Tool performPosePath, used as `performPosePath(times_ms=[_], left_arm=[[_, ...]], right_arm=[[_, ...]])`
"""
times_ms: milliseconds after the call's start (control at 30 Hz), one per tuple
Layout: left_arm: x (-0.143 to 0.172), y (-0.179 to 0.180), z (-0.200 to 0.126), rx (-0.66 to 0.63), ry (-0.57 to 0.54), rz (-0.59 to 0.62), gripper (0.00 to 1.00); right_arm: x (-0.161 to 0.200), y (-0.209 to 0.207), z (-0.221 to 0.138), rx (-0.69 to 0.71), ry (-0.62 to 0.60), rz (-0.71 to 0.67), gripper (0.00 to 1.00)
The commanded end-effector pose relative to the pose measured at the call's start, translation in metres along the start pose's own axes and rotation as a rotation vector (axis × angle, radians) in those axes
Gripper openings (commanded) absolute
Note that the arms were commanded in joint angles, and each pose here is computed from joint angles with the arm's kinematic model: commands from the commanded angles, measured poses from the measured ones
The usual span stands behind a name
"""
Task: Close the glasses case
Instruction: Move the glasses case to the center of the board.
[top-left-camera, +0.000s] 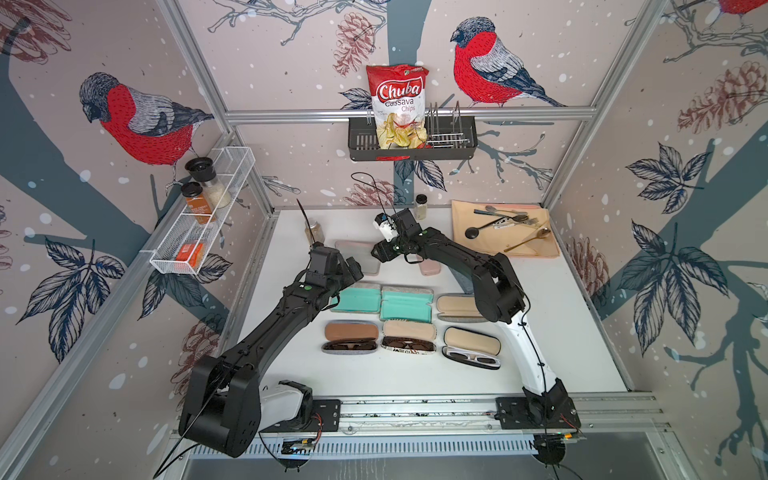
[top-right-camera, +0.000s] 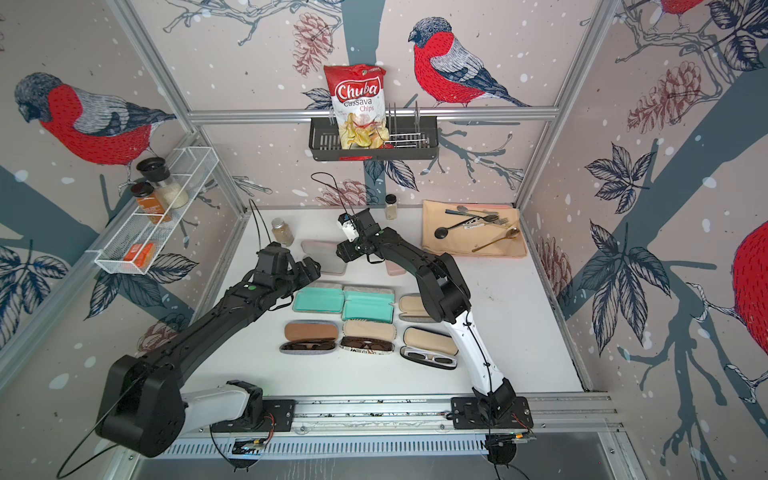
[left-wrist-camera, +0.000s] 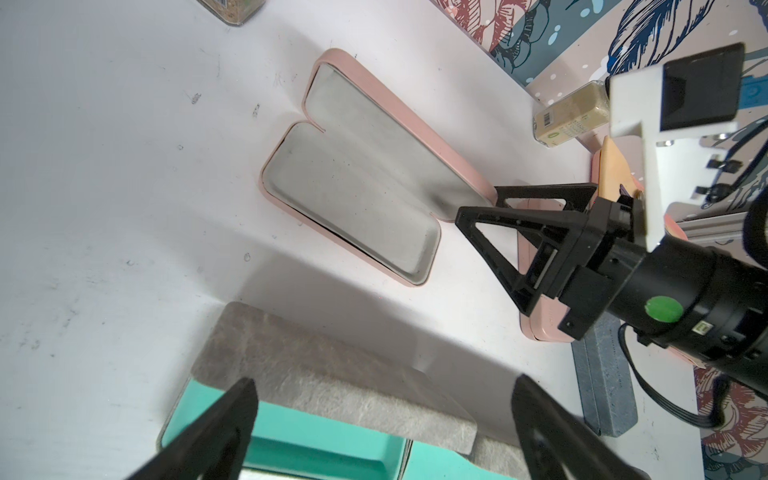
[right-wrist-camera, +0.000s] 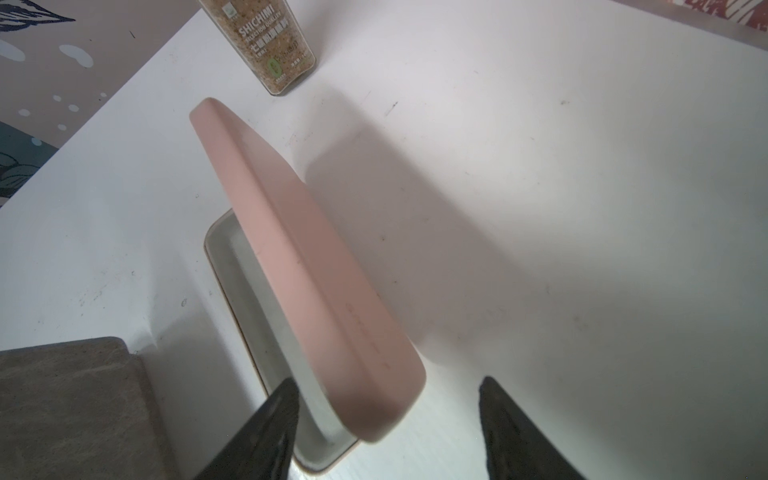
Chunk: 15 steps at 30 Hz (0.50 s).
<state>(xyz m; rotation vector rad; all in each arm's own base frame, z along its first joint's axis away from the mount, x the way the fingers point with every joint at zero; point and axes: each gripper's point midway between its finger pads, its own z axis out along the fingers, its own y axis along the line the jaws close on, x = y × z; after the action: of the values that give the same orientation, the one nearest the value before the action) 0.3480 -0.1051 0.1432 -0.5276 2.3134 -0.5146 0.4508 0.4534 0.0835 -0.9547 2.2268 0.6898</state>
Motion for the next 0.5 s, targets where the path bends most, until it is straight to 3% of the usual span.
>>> performPosePath(times_ms=[0,467], left_arm=[[-0.0003,0.0025,0.0012,-0.008,0.000,0.008,0.95],[0.0003,0.0039,0.0044,-0.008,0.008,0.005,0.95]], right_arm=[[-0.0117,0.0019,0.0015,-0.027,-0.042,-0.012,0.65],[-0.0109,0.0026,0.0084,-0.053,-0.037,-0.004,0.56]])
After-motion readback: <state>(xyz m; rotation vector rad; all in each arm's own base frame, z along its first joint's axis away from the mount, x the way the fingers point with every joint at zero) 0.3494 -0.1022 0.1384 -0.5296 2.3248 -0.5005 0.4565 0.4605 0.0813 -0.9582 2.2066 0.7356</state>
